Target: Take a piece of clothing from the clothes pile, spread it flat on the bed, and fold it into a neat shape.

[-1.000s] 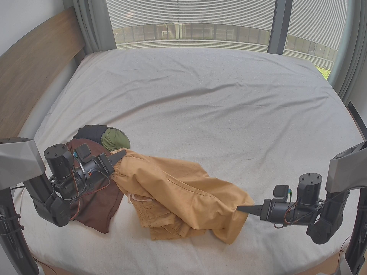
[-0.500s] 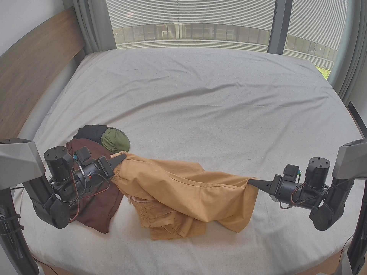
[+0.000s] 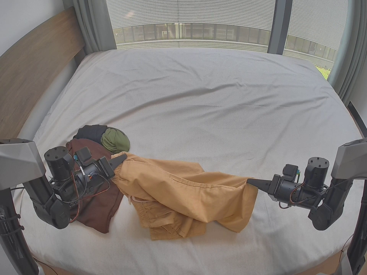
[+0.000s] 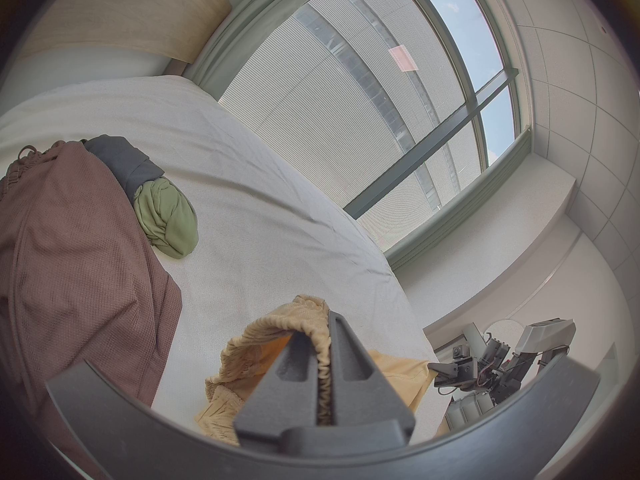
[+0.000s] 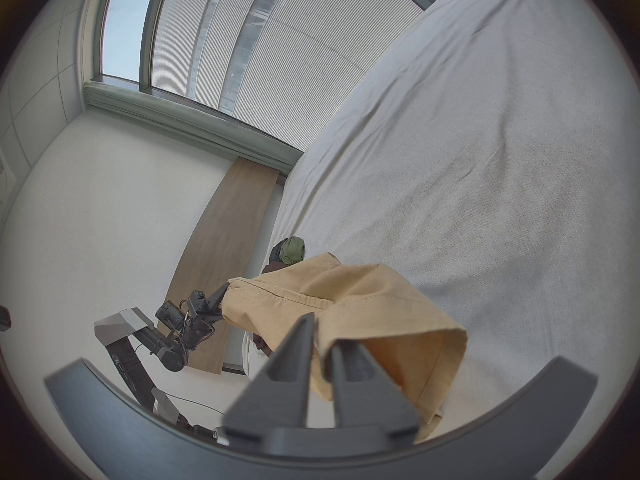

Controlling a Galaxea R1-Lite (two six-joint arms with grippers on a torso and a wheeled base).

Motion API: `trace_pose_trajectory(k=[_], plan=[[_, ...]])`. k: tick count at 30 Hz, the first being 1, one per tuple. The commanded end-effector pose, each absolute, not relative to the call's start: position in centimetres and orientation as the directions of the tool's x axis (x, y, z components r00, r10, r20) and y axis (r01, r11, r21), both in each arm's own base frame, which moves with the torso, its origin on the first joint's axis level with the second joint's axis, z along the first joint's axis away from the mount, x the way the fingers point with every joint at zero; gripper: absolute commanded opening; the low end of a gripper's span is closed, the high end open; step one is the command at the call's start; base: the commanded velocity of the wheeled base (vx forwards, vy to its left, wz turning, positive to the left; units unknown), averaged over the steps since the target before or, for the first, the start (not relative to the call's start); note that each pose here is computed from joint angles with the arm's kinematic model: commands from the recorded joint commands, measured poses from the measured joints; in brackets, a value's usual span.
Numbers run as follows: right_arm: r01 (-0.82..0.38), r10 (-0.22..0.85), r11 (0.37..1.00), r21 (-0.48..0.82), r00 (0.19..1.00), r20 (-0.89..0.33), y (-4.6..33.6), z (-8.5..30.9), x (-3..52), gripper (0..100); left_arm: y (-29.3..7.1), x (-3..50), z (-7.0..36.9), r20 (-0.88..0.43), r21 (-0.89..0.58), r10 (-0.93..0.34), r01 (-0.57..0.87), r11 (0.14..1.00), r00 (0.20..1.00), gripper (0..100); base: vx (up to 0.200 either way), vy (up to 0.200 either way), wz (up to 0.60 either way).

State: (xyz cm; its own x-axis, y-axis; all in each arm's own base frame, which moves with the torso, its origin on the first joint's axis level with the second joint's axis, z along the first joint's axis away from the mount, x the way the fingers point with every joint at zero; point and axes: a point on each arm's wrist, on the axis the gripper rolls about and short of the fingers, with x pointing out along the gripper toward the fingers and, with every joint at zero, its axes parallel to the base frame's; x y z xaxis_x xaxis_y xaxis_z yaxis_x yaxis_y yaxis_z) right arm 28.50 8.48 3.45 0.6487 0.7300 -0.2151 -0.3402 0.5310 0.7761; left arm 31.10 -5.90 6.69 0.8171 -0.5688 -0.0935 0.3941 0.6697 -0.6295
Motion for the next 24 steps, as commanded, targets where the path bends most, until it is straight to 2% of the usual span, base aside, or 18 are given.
trace_pose_trajectory(k=[1, 7, 13, 24], plan=[[-0.326, 0.737, 0.532, 0.781, 0.633, -0.238, 8.9, 2.6, 28.4, 100, -5.9, 31.1, 6.7, -0.092, -0.630, -0.569, 0.395, 0.669, 0.817, 0, 0.000, 0.000, 0.00], [-0.317, 0.760, 0.528, 0.788, 0.591, -0.271, 10.1, 1.4, 28.1, 100, -5.9, 31.1, 6.9, -0.087, -0.630, -0.569, 0.397, 0.667, 0.818, 0, 0.000, 0.000, 0.00], [-0.325, 0.764, 0.525, 0.787, 0.588, -0.266, 10.3, 1.3, 28.3, 100, -5.9, 31.1, 6.9, -0.086, -0.630, -0.569, 0.398, 0.667, 0.818, 0, 0.000, 0.000, 0.00], [-0.321, 0.726, 0.548, 0.772, 0.640, -0.249, 10.7, 1.6, 29.1, 100, -5.9, 31.1, 6.8, -0.088, -0.631, -0.570, 0.397, 0.667, 0.817, 0, 0.000, 0.000, 0.00]])
